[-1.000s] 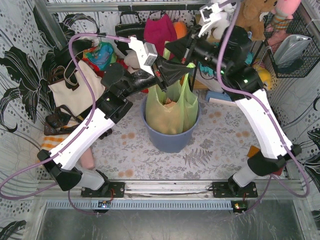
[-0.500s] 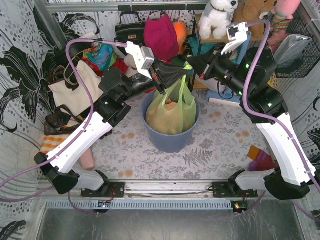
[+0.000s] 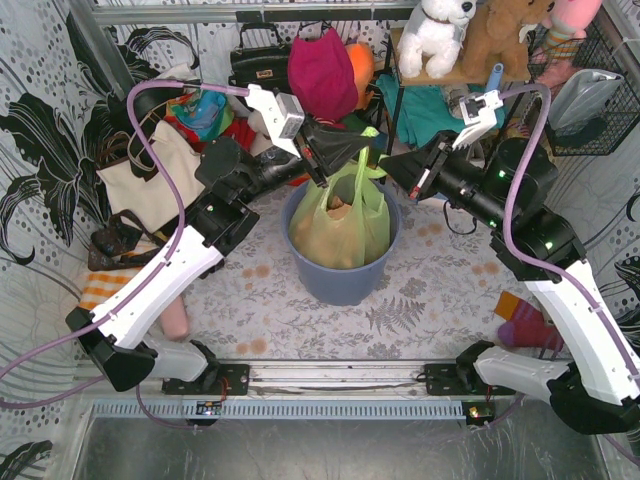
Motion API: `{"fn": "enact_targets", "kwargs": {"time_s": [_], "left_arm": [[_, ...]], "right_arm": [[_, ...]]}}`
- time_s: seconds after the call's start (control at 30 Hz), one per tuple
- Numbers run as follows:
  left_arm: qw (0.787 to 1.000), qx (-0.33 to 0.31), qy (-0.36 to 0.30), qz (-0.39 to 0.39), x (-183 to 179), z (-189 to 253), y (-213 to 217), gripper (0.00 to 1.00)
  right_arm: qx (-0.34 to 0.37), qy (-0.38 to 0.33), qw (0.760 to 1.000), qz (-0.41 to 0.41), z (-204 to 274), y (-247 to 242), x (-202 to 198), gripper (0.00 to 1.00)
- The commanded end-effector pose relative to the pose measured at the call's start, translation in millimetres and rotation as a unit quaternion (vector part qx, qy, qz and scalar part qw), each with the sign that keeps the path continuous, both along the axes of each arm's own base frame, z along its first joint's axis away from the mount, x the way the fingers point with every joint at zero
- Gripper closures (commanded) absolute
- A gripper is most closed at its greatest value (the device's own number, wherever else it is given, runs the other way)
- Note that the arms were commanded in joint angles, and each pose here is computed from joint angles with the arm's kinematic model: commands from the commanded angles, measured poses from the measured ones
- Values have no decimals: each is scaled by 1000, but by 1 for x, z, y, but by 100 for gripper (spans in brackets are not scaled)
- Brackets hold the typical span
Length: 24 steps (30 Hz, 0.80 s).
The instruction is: Tie the trash bag
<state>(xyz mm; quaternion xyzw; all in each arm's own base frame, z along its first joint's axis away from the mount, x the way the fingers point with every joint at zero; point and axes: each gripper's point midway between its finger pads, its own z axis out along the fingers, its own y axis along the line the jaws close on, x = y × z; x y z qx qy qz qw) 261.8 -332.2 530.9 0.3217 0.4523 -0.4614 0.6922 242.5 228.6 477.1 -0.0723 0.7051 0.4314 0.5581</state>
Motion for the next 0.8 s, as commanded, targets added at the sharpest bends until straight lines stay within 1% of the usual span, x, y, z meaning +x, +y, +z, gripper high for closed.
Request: {"fn": "enact_targets", "kwargs": {"time_s": [0.0, 0.23, 0.5, 0.6, 0.77], "left_arm": [[999, -15, -22, 19, 1, 12, 11, 100], [1000, -12, -15, 20, 5, 8, 10, 100], [1000, -9, -10, 22, 8, 5, 10, 100], [1000, -9, -9, 22, 8, 4, 10, 100], [1000, -6, -7, 22, 8, 2, 10, 100]], "right_arm": [[52, -5, 998, 43, 20, 8, -20, 100], [85, 25, 992, 95, 20, 26, -40, 100], [102, 26, 985, 134, 21, 54, -55, 100], [98, 25, 986, 129, 17, 67, -58, 100], [89, 15, 993, 72, 5, 78, -52, 100]]}}
